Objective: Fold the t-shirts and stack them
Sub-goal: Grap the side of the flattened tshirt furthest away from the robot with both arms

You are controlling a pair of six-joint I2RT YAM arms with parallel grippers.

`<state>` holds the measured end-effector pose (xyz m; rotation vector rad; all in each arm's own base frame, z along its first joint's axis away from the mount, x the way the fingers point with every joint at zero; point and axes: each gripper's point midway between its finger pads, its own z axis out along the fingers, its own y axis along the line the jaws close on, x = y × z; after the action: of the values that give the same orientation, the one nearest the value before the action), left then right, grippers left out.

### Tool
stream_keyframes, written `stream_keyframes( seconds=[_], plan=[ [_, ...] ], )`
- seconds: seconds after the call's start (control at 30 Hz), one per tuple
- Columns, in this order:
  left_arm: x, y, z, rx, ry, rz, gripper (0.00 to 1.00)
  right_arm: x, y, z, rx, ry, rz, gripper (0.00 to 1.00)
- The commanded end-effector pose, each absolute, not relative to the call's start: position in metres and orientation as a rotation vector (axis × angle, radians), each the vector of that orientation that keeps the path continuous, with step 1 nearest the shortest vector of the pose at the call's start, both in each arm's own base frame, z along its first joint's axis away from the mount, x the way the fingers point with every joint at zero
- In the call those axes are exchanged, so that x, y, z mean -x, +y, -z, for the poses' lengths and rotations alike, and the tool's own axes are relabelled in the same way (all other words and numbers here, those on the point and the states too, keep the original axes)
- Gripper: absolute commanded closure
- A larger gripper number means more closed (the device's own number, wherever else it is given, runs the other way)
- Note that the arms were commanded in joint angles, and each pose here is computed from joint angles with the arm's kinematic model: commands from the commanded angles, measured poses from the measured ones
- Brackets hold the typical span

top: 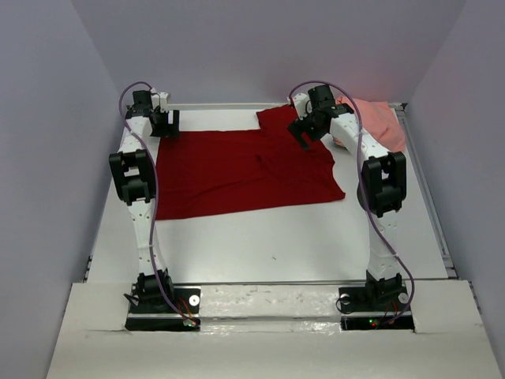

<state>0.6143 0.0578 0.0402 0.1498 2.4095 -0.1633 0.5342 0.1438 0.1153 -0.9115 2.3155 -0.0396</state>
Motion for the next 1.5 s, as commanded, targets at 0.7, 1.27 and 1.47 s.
stream_keyframes(
  seconds=[0.7,1.27,1.47],
  plan=[
    [-0.626,0.048,-0.052,-0.173,2.359,0.228,0.29,-0.537,0.144,-0.141,0.92,2.274,0.026,0.03],
    [-0.622,0.061,-0.044,-0.139,2.395,0.143,0.25,-0.538,0.141,-0.143,0.924,2.271,0.056,0.04],
    [-0.622,0.062,-0.048,-0.115,2.39,0.136,0.3,-0.538,0.14,-0.141,0.928,2.276,0.062,0.04]
  ],
)
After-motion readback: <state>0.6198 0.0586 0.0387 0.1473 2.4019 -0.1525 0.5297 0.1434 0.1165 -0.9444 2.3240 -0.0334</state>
